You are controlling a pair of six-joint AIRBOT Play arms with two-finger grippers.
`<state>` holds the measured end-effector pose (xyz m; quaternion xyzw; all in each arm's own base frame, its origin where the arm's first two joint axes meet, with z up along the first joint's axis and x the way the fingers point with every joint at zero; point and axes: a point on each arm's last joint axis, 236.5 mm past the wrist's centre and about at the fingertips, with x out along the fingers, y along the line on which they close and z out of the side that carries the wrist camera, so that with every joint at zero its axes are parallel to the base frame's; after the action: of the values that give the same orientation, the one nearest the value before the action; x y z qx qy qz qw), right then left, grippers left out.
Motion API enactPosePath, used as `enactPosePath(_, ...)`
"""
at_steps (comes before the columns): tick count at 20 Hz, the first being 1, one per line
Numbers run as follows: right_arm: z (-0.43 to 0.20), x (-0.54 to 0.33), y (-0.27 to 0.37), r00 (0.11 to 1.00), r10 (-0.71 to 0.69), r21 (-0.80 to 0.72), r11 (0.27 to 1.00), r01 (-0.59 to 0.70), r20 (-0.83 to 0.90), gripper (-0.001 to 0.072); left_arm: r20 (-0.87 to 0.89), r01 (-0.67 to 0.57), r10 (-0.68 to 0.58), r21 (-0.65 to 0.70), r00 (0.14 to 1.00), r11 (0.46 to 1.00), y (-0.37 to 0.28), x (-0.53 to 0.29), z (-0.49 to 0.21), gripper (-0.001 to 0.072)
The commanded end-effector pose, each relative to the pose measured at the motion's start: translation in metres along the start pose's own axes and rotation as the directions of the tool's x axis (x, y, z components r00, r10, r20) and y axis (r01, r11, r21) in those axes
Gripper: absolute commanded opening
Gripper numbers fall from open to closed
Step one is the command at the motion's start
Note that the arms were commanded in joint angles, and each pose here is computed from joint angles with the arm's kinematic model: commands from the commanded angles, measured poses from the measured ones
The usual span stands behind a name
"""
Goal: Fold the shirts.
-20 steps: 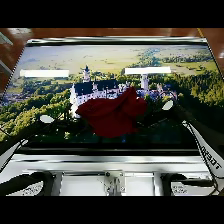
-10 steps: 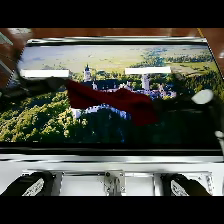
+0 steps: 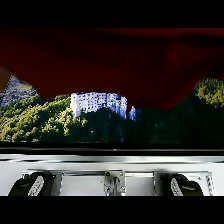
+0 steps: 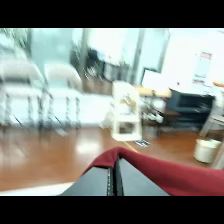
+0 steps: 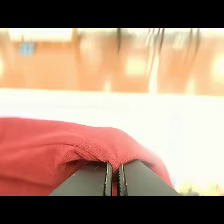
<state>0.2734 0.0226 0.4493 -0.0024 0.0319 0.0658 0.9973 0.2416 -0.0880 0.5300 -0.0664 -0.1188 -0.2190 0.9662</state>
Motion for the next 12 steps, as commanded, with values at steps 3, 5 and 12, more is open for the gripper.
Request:
enactPosePath(3, 0.024, -0.049, 0.002, 0.998, -0.061, 0.002, 0.998, 0.061, 0.023, 0.0063, -0.179, -0.143, 0.157, 0.086, 0.971, 0.986, 0.010, -0.036, -0.030, 0.0040)
enactPosePath(5, 0.011, -0.049, 0.002, 0.997, -0.064, 0.066, 0.996, 0.066, -0.031, 0.0063, -0.333, -0.164, 0.181, 0.078, 0.926, 0.983, 0.019, -0.043, -0.068, 0.0040)
enactPosePath(12, -0.110, 0.059, -0.028, 0.867, 0.022, 0.198, 0.976, 0.089, -0.499, 0.0063, -0.663, -0.318, 0.187, -0.082, 0.725, 0.944, 0.085, -0.041, -0.222, 0.0040)
